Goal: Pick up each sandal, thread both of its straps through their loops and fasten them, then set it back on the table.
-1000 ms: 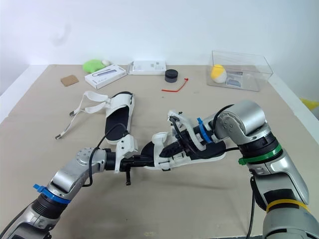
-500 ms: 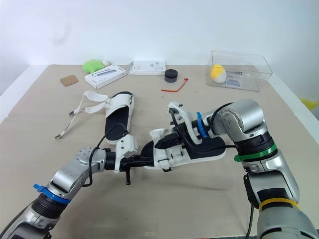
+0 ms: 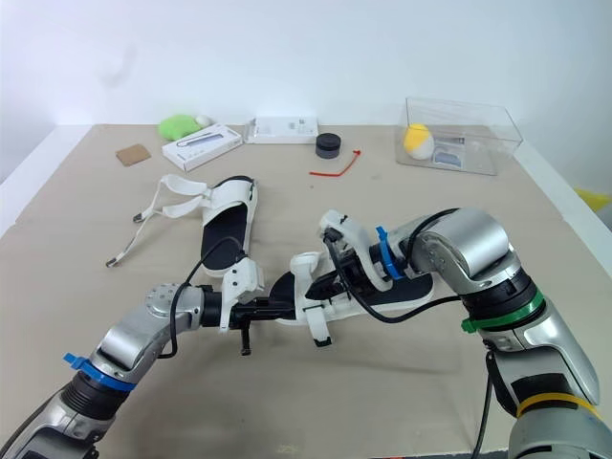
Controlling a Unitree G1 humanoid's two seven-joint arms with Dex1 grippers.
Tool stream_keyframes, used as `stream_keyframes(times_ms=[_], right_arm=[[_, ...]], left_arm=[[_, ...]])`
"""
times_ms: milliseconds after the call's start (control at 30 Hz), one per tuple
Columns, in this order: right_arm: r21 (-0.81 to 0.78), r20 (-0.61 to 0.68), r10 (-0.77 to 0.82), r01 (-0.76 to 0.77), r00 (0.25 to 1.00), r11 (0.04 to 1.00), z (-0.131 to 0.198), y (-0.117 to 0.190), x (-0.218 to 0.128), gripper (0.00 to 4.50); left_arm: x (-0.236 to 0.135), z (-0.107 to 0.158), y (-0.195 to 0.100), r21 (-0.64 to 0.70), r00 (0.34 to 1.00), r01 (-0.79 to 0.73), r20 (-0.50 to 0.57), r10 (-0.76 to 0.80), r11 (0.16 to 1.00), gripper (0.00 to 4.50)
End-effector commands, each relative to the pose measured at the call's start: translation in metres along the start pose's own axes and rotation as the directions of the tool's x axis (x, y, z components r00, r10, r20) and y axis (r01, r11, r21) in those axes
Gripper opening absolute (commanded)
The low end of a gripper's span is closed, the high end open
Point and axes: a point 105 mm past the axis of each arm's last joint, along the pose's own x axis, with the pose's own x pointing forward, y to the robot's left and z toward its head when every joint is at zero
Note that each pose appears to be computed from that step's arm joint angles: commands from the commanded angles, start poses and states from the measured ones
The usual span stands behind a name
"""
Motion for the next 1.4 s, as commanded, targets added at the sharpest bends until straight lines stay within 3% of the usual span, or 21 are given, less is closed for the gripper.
stream_keyframes(times_ms=[33, 133, 233, 433, 500, 533, 600, 700, 767, 833, 900, 1000, 1400], right_arm=[[-0.034, -0.011, 0.018, -0.019, 1.000, 0.999, -0.001, 0.007, -0.004, 0.07], [-0.017, 0.061, 0.023, -0.022, 0.998, 1.000, 0.011, 0.003, -0.011, 0.07], [-0.017, 0.096, 0.054, -0.053, 0.994, 0.998, 0.018, 0.008, -0.027, 0.87], [-0.339, 0.220, 0.012, 0.065, 0.975, 0.938, 0.026, 0.016, -0.057, 3.73], [-0.582, 0.303, 0.104, 0.097, 0.947, 0.807, 0.031, 0.035, -0.067, 4.48], [-0.668, 0.317, 0.141, 0.115, 0.938, 0.735, 0.030, 0.043, -0.071, 4.48], [-0.852, 0.315, 0.132, 0.219, 0.940, 0.476, 0.022, 0.046, -0.067, 4.48], [-0.958, 0.272, 0.142, 0.254, 0.952, 0.132, 0.004, 0.048, -0.057, 4.48], [-0.942, 0.209, 0.181, 0.247, 0.961, -0.226, -0.012, 0.054, -0.047, 4.48], [-0.861, 0.136, 0.142, 0.187, 0.981, -0.472, -0.030, 0.047, -0.036, 4.48], [-0.776, 0.089, 0.093, 0.128, 0.992, -0.618, -0.045, 0.034, -0.028, 4.48], [-0.729, 0.069, 0.045, 0.081, 0.997, -0.680, -0.056, 0.019, -0.021, 4.48], [-0.726, 0.116, 0.047, 0.117, 0.992, -0.678, -0.058, 0.013, 0.002, 4.48]], left_arm=[[0.003, -0.020, -0.007, -0.054, 0.998, 0.021, -0.063, -0.024, 0.998, 0.00], [0.003, -0.020, -0.007, -0.055, 0.998, 0.022, -0.063, -0.025, 0.998, 0.00], [0.002, -0.021, -0.008, -0.057, 0.998, 0.022, -0.064, -0.026, 0.998, 0.00], [0.001, -0.023, -0.010, -0.064, 0.997, 0.022, -0.068, -0.026, 0.998, 0.00], [0.000, -0.023, -0.010, -0.067, 0.997, 0.022, -0.069, -0.027, 0.997, 0.00], [0.000, -0.024, -0.010, -0.068, 0.997, 0.023, -0.069, -0.028, 0.997, 0.00], [0.000, -0.025, -0.012, -0.072, 0.997, 0.028, -0.073, -0.033, 0.997, 0.00], [0.001, -0.025, -0.012, -0.072, 0.997, 0.031, -0.072, -0.036, 0.997, 0.00], [0.001, -0.025, -0.012, -0.071, 0.997, 0.031, -0.073, -0.037, 0.997, 0.00], [0.000, -0.025, -0.012, -0.072, 0.997, 0.032, -0.074, -0.037, 0.997, 0.00], [0.000, -0.025, -0.012, -0.072, 0.996, 0.032, -0.075, -0.038, 0.997, 0.00], [0.000, -0.025, -0.012, -0.072, 0.996, 0.033, -0.075, -0.038, 0.997, 0.00], [0.000, -0.024, -0.011, -0.069, 0.996, 0.035, -0.077, -0.040, 0.997, 0.00]])
